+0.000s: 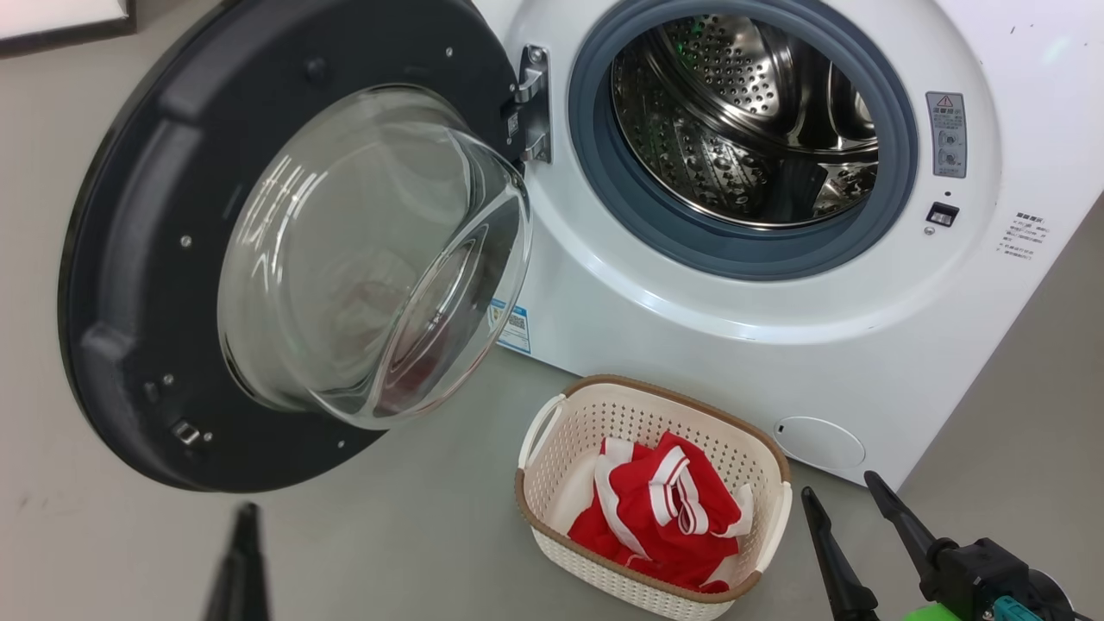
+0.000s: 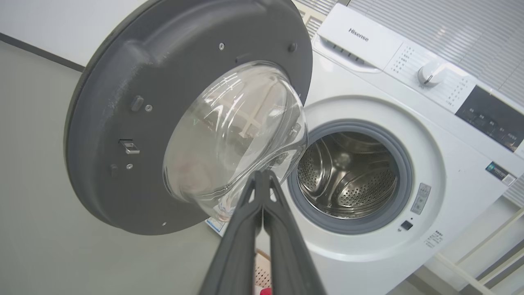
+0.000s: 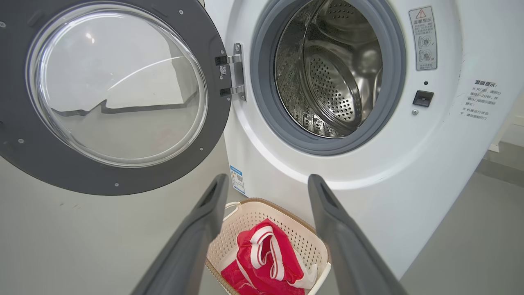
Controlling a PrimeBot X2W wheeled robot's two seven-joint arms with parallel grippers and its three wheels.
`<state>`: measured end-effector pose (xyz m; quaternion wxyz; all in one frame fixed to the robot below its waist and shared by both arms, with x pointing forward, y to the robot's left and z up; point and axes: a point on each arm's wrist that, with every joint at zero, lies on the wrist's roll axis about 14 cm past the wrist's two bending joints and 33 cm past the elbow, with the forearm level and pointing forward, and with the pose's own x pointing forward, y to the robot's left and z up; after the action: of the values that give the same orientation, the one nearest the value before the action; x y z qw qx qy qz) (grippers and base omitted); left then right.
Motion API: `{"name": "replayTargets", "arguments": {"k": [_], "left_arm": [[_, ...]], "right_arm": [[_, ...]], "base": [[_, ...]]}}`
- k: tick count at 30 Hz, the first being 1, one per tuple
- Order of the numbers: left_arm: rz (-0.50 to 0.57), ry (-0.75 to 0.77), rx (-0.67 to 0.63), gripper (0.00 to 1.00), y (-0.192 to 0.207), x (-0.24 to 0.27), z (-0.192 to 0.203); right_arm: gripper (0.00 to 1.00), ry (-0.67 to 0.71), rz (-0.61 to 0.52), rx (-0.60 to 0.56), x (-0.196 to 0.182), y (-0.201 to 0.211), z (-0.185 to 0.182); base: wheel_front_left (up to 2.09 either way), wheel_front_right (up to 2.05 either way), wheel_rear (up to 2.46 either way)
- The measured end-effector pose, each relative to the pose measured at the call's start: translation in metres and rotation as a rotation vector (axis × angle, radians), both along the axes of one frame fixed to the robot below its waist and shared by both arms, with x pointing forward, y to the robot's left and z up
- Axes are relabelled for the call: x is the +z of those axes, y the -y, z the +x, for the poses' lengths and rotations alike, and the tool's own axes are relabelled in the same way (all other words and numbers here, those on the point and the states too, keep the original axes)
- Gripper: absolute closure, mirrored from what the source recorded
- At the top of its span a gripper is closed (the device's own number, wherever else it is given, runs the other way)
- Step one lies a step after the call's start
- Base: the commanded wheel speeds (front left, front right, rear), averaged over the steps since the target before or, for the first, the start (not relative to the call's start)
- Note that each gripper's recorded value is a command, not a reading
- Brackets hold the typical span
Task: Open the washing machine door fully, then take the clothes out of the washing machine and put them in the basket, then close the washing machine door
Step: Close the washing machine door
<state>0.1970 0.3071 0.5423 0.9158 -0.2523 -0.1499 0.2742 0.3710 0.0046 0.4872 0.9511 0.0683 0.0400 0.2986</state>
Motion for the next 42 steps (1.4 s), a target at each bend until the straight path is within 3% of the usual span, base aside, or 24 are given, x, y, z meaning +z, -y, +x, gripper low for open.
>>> {"name": "replayTargets", "arguments": {"k": [8, 16, 28, 34, 42], "left_arm": [[-0.347, 0.475, 0.102, 1.00, -0.060, 0.043, -0.021], [-0.444, 0.724, 0.207, 1.00, -0.131, 0.071, -0.051], [-0.547, 0.684, 0.274, 1.00, -0.219, 0.066, -0.043], [-0.656, 0.589, 0.244, 1.00, -0.225, 0.041, -0.019], [-0.778, 0.401, 0.103, 1.00, -0.203, 0.006, 0.022]], "right_arm": [[0.00, -0.009, 0.001, 0.002, -0.002, -0.001, 0.002], [0.00, -0.022, 0.005, -0.001, -0.005, 0.000, 0.005], [0.00, -0.027, 0.009, -0.037, -0.007, 0.010, 0.013], [0.00, -0.037, 0.005, -0.049, -0.010, 0.014, 0.016], [0.00, -0.027, 0.003, -0.062, -0.007, 0.018, 0.017]], "base": [[0.00, 0.00, 0.00], [0.00, 0.00, 0.00], [0.00, 0.00, 0.00], [0.00, 0.00, 0.00], [0.00, 0.00, 0.00]]}}
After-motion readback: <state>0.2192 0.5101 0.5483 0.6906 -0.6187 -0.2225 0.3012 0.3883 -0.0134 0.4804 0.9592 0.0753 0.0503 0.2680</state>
